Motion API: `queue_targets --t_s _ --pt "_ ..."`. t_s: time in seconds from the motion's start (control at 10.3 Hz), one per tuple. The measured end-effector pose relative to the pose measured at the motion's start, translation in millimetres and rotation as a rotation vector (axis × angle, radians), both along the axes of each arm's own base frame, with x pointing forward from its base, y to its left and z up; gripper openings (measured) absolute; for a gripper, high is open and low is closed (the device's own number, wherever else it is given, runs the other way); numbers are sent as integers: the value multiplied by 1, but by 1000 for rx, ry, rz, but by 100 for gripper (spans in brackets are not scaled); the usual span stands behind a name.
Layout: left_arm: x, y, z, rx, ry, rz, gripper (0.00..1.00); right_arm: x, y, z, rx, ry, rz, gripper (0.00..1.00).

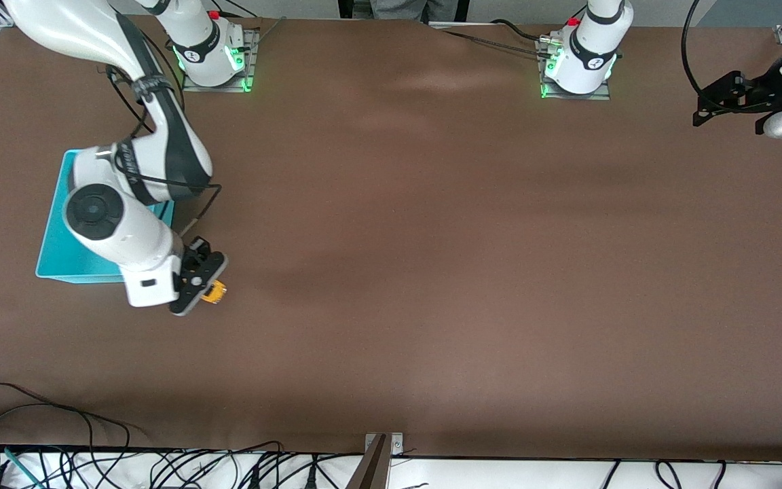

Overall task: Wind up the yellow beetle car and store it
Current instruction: 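Carry the car with the right gripper over the turquoise box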

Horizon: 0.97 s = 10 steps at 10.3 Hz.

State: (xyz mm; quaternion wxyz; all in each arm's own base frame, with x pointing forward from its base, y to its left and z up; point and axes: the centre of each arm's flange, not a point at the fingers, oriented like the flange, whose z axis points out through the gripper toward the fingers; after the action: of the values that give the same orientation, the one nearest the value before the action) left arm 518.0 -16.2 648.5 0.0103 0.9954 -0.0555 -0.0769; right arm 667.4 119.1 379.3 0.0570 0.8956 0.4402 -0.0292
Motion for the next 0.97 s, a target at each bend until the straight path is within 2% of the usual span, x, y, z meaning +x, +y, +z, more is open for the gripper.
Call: queue_targets --t_s 0.19,0.49,0.58,0.78,0.97 --pt "0 1 0 0 0 1 100 -5 -72 15 -48 11 -90 47" --pt "0 3 0 0 1 6 100 -32 -135 -7 -68 24 -126 47" --pt "0 4 0 0 1 8 100 -47 -152 -25 -66 23 -133 47" --pt "0 4 0 0 2 8 100 -85 -192 -66 -56 -20 -125 47" --pt "0 2 0 0 2 4 100 -128 -222 -102 -48 -1 -141 47"
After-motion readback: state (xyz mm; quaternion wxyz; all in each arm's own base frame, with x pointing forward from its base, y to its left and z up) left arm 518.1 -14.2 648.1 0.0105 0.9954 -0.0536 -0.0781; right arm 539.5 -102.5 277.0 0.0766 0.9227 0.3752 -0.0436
